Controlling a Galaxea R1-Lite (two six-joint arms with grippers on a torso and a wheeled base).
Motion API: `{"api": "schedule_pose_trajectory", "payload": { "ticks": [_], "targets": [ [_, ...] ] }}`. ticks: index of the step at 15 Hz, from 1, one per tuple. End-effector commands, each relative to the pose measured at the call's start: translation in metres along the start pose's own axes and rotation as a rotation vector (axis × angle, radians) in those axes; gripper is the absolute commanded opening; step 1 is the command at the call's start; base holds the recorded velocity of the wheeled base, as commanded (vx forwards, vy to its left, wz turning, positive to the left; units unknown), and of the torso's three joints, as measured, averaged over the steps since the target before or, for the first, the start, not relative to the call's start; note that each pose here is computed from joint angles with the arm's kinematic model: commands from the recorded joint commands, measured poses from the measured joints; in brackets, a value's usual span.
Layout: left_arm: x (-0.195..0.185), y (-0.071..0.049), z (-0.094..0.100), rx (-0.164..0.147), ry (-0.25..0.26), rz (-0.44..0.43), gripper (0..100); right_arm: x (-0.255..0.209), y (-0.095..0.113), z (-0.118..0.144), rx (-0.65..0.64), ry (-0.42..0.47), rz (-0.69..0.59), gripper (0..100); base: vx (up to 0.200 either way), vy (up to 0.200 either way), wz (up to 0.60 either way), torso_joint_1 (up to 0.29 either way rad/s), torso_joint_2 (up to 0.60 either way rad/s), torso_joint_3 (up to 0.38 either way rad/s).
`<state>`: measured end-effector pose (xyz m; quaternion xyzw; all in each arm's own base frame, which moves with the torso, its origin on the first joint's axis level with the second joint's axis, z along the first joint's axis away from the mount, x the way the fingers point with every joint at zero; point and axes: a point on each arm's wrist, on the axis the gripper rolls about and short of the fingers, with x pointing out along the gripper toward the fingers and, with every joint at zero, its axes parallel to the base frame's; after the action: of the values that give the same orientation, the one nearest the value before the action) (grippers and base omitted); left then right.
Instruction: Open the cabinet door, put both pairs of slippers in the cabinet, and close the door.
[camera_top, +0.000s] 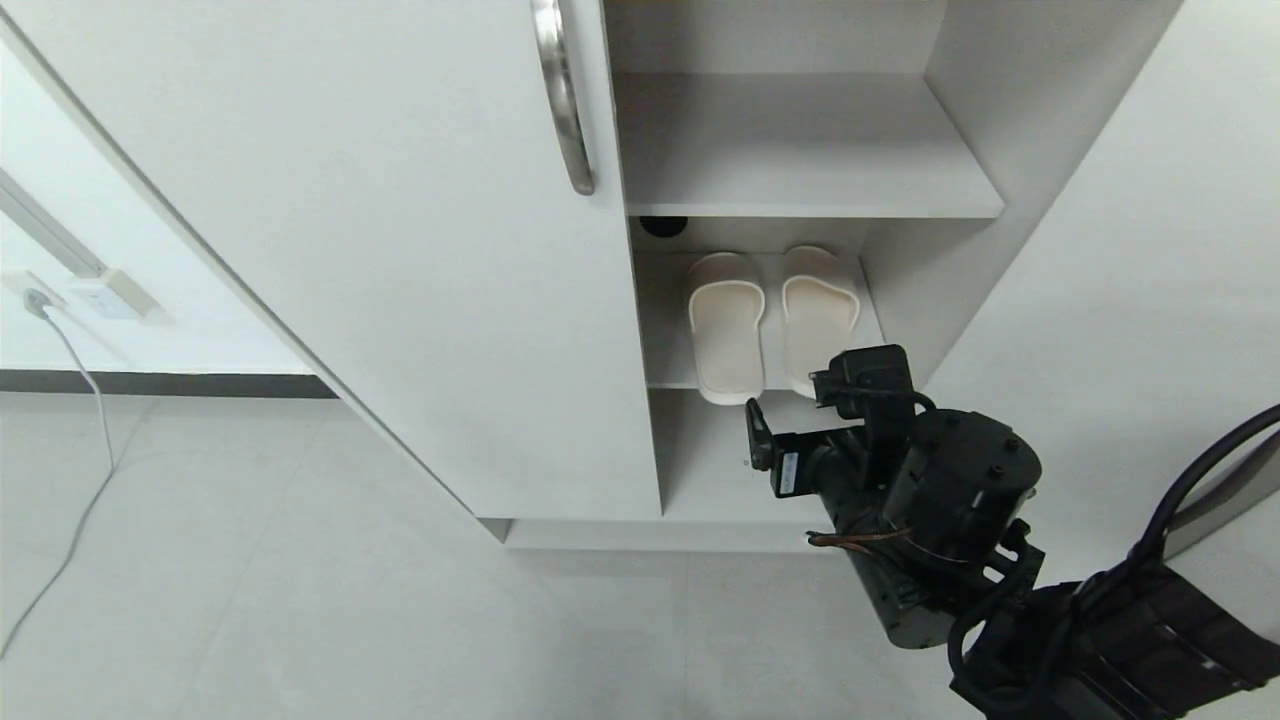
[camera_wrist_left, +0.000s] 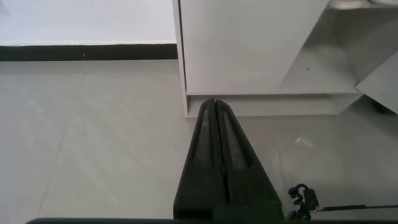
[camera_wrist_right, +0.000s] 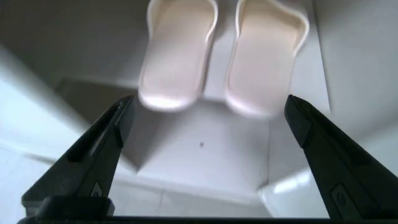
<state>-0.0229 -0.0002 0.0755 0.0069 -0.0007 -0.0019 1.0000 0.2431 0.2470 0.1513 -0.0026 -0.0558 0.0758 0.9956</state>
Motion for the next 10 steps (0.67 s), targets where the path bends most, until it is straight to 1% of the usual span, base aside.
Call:
{"api": "schedule_pose_trajectory", "payload": {
  "ticks": [1,4,10],
  "targets": [
    [0.0001,0.0,0.0,0.002,0.001,0.001,0,0.0007,0.0007,0.0007,0.001,-0.003,0.0,100,0.0,0.0,0.0,0.0,0.0,0.0],
    [0.0001,0.0,0.0,-0.006,0.001,0.002,0,0.0009,0.0008,0.0011,0.002,-0.004,0.0,100,0.0,0.0,0.0,0.0,0.0,0.0],
    [0.0001,0.0,0.0,-0.006,0.001,0.001,0,0.0011,0.0009,0.0013,-0.003,-0.004,0.0,100,0.0,0.0,0.0,0.0,0.0,0.0]
  ]
}}
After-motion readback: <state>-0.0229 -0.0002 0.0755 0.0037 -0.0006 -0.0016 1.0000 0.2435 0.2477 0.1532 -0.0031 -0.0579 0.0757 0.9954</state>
